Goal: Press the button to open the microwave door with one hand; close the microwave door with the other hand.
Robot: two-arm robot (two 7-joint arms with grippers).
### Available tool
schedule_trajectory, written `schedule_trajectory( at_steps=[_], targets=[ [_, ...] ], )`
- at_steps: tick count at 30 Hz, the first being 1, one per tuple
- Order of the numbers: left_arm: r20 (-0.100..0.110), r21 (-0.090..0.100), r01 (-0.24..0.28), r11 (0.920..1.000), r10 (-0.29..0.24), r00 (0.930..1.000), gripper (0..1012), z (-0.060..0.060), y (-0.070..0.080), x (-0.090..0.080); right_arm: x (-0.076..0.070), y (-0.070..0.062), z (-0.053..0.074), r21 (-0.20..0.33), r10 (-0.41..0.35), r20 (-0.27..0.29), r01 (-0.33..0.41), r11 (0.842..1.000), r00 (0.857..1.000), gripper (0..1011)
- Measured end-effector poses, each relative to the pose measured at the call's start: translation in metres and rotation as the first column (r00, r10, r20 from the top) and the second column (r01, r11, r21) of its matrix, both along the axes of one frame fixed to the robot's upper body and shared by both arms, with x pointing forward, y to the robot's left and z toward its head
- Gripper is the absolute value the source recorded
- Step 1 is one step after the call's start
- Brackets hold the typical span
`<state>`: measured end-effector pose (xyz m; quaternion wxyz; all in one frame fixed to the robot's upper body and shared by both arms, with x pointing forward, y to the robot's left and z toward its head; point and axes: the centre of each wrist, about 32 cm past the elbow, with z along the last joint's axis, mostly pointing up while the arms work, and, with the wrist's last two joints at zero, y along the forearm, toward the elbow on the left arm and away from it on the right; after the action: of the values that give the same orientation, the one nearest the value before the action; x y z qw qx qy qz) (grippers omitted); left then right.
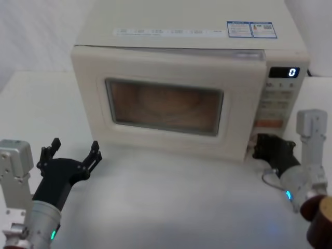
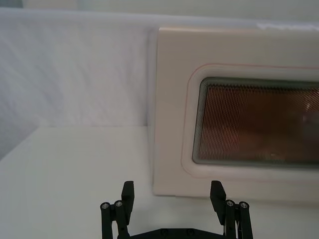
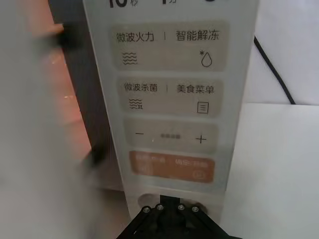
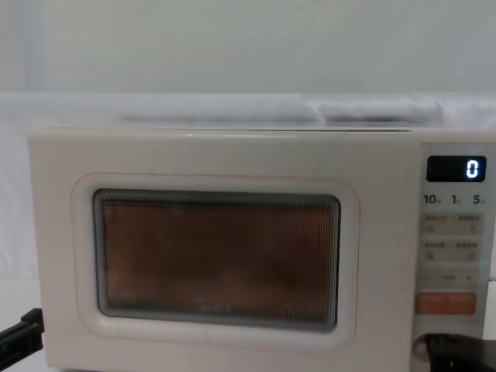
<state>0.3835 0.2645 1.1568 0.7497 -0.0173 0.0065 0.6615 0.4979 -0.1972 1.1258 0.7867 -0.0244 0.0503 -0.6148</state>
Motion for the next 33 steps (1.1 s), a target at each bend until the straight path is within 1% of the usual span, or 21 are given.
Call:
schedule_trajectory(
  at_steps=[9,14,25,33],
  targets=[
    [0.000,0.000,0.000,1.0000,0.000,1.0000,1001,0.000,0.000,0.000,0.002,0.000,0.001,-0.002,0.005,0.003,-0.005,1.000,1.000,0],
    [0.000,0.000,0.000,1.0000,0.000,1.0000,1001,0.000,0.000,0.000,0.000,-0.001,0.001,-0.002,0.004,0.006,-0.004,1.000,1.000,0],
    [0.000,0.000,0.000,1.0000,0.000,1.0000,1001,0.000,0.000,0.000,-0.015,-0.006,0.003,0.001,0.005,0.006,-0.005,1.000,1.000,0],
    [0.000,0.000,0.000,1.0000,0.000,1.0000,1001,0.000,0.000,0.000,-0.028,-0.010,0.008,0.000,0.012,0.014,-0.012,1.000,1.000,0]
  ],
)
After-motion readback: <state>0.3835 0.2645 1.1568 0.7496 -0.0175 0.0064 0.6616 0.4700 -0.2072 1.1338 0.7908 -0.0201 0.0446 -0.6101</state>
